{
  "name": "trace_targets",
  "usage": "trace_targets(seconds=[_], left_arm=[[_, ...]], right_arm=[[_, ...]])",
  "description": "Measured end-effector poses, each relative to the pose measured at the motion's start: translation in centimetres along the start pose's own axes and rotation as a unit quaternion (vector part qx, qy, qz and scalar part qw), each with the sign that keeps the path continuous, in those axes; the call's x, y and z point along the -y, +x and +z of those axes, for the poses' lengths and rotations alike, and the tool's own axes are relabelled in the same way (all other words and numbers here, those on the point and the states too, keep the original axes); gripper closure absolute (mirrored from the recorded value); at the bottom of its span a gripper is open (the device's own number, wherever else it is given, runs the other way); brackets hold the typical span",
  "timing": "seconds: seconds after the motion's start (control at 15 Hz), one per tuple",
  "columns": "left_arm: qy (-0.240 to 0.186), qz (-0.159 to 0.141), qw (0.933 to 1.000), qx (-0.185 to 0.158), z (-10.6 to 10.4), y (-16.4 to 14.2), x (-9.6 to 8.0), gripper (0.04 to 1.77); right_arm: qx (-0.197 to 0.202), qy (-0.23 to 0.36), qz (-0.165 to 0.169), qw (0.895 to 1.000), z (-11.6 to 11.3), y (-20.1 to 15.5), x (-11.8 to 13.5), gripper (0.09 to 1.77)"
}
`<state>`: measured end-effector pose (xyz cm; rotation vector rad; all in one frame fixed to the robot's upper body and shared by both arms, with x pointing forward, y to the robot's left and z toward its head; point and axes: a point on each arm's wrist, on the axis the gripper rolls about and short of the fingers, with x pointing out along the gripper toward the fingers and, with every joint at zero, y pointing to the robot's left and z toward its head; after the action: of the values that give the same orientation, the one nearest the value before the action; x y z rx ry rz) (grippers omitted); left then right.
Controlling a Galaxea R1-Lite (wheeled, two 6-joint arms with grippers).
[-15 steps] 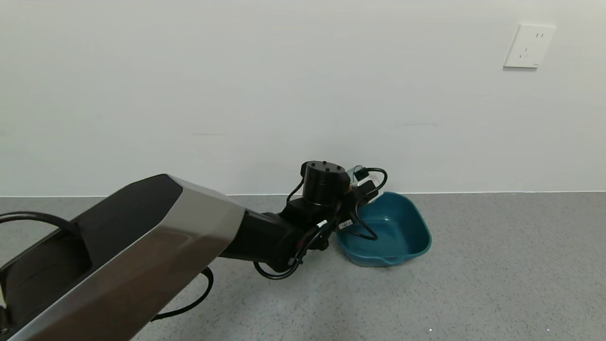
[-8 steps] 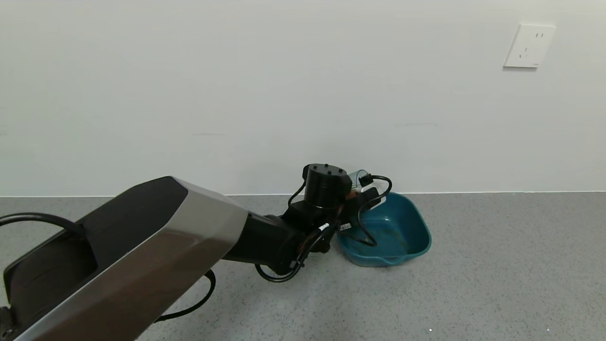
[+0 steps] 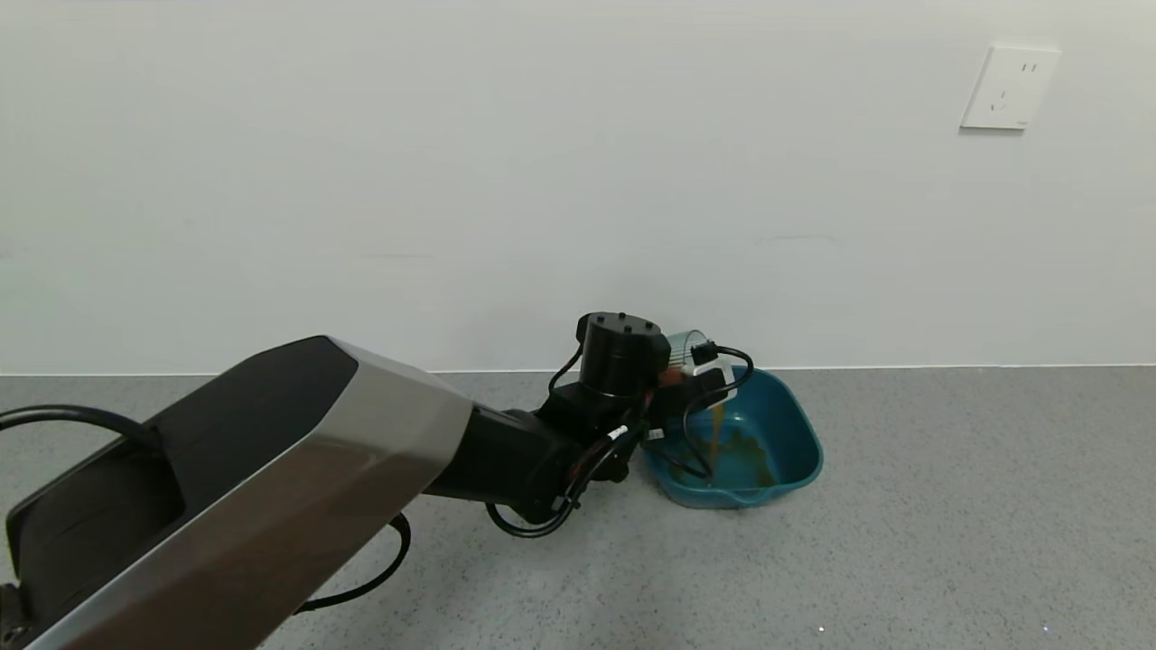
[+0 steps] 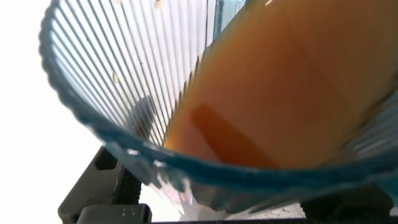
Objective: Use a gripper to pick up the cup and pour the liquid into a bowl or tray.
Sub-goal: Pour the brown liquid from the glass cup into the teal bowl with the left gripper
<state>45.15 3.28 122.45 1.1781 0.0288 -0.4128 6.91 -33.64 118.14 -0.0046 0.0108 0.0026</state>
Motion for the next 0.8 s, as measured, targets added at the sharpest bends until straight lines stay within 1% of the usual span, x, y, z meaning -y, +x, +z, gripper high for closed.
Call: trace_targets(seconds=[0.4,0.8], left_arm=[[0.049,0.0,0.9988,-0.003,-0.19,0.1,-0.17,0.48],[0.091,0.006,0.9958,-0.008,-0.19,0.22,-0.33,0.48]], right_arm=[[0.0,0.0,0.0,1.0,0.0,0.0,0.0,0.15],[0.0,0.0,0.0,1.0,0.0,0.0,0.0,0.15]])
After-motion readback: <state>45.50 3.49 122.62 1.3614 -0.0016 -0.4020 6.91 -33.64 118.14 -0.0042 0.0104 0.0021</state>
